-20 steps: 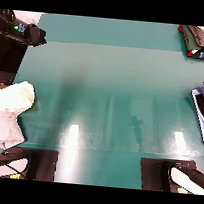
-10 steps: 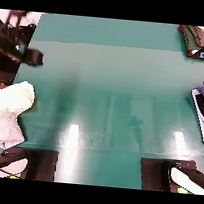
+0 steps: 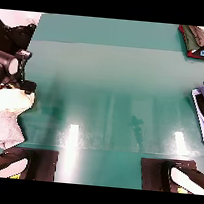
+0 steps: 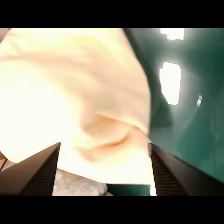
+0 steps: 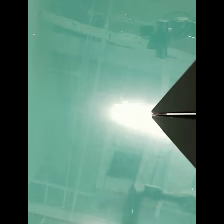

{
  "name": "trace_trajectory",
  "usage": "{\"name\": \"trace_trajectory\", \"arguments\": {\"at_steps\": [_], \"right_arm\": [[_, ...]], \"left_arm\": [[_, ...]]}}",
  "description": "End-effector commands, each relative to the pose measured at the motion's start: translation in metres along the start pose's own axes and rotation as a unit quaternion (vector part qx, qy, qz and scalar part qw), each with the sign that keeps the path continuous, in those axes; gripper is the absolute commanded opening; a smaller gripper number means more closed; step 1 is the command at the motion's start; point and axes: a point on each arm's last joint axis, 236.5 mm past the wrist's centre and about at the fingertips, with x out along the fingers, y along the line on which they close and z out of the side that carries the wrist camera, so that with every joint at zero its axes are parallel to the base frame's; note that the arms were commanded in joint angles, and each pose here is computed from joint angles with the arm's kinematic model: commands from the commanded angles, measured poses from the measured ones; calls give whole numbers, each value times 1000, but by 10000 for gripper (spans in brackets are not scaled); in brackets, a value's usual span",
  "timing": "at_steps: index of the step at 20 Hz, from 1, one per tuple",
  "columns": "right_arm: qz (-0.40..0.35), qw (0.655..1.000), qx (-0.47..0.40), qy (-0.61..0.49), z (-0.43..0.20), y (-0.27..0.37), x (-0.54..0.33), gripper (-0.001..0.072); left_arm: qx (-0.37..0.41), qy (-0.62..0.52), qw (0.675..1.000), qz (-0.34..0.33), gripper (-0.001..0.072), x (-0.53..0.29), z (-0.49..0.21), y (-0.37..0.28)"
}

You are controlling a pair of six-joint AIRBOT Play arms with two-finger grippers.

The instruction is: Fold the shirts.

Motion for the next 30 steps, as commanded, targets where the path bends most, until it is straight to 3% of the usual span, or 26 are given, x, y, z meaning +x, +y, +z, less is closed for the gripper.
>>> {"name": "trace_trajectory", "arguments": {"at_steps": [1,7,8,9,10,11,13,15,18,20,23,25,27,30], "right_arm": [[0,1000,0,2,-1,0,0,16],[1,1000,0,2,-1,1,1,15],[1,1000,0,2,-1,0,1,15],[1,1000,0,2,-1,0,1,15],[1,1000,0,2,-1,1,1,15],[1,1000,0,2,-1,1,0,15],[1,1000,0,1,-1,1,0,16],[1,1000,0,-6,3,1,0,15],[1,1000,0,-31,15,1,-1,15],[2,999,0,-50,24,1,-1,15],[1,997,0,-72,34,1,-2,15],[1,997,0,-78,37,1,-3,15],[1,996,0,-86,41,1,-4,16],[2,996,-1,-93,44,1,-5,15]], "left_arm": [[-33,11,999,36,647,30,-16,20],[-87,39,995,26,645,49,-36,39],[-91,33,995,16,615,49,-33,34],[-96,27,995,2,384,49,-30,28],[-104,19,994,-14,101,49,-25,21],[-110,16,993,-27,28,47,-22,16],[-116,6,992,-47,23,36,-11,10],[-72,-24,995,-67,23,1,14,6],[10,-171,977,-129,23,-117,75,-16],[63,-283,934,-209,23,-222,94,-47],[154,-416,833,-332,23,-363,82,-96],[198,-462,783,-367,23,-412,66,-118],[231,-471,762,-379,23,-425,58,-140],[258,-434,769,-393,23,-403,68,-176]]}}
